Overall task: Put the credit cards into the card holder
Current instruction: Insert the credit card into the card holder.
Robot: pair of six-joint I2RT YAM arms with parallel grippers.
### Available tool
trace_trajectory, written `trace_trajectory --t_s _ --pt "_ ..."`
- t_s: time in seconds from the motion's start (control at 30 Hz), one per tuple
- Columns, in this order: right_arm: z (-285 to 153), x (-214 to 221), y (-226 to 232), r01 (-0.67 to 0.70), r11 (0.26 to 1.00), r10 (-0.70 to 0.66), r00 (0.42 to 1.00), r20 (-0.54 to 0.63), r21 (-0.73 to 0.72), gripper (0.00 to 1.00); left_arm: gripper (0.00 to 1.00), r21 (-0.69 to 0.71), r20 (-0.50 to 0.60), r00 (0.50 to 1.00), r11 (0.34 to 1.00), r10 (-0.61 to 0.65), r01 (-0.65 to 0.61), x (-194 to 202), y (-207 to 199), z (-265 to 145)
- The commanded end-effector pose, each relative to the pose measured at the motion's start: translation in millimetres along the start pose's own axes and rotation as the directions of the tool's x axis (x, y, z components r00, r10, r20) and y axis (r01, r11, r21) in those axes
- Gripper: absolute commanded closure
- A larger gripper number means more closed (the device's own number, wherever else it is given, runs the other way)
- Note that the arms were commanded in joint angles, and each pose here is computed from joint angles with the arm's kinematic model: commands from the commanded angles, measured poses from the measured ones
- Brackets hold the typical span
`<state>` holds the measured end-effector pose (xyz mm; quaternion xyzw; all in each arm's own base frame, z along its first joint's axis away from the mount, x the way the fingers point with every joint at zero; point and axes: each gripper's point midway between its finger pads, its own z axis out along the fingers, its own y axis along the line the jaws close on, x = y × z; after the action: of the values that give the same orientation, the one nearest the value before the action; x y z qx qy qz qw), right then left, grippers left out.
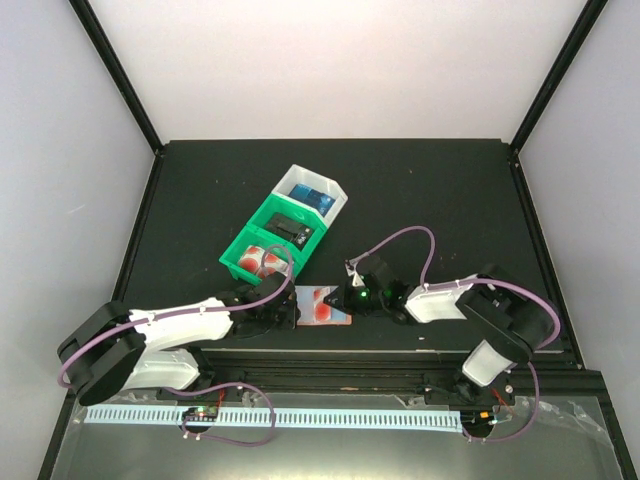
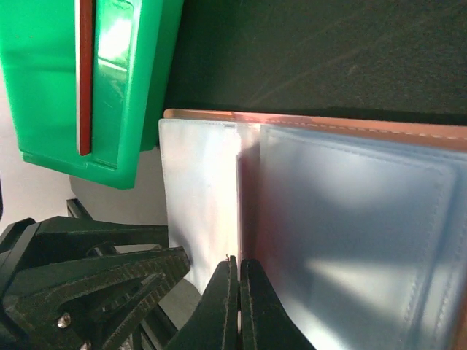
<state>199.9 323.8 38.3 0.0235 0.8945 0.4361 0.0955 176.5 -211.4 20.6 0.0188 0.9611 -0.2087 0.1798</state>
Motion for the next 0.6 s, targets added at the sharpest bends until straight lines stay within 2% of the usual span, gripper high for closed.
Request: trace_trajectory --t_s 0.0,0.33,0.57 --pt "7.6 -2.0 15.6 -0.003 0.998 0.002 1.0 -0.017 -0.063 0.99 0.79 0.003 -0.01 1.0 1.0 0.004 -0.004 2.0 -2.6 3.4" --pt "20.0 -1.9 -4.4 -0.026 0.999 0.026 1.0 -0.01 -0.02 0.99 0.79 0.002 -0.012 1.0 1.0 0.007 -0.007 2.6 -2.4 4.4" --pt "27.7 -5.0 -3.4 -0.006 0.998 0.007 1.0 0.011 -0.06 0.99 0.76 0.008 -0.014 1.0 1.0 0.006 -0.006 3.7 -2.6 3.4"
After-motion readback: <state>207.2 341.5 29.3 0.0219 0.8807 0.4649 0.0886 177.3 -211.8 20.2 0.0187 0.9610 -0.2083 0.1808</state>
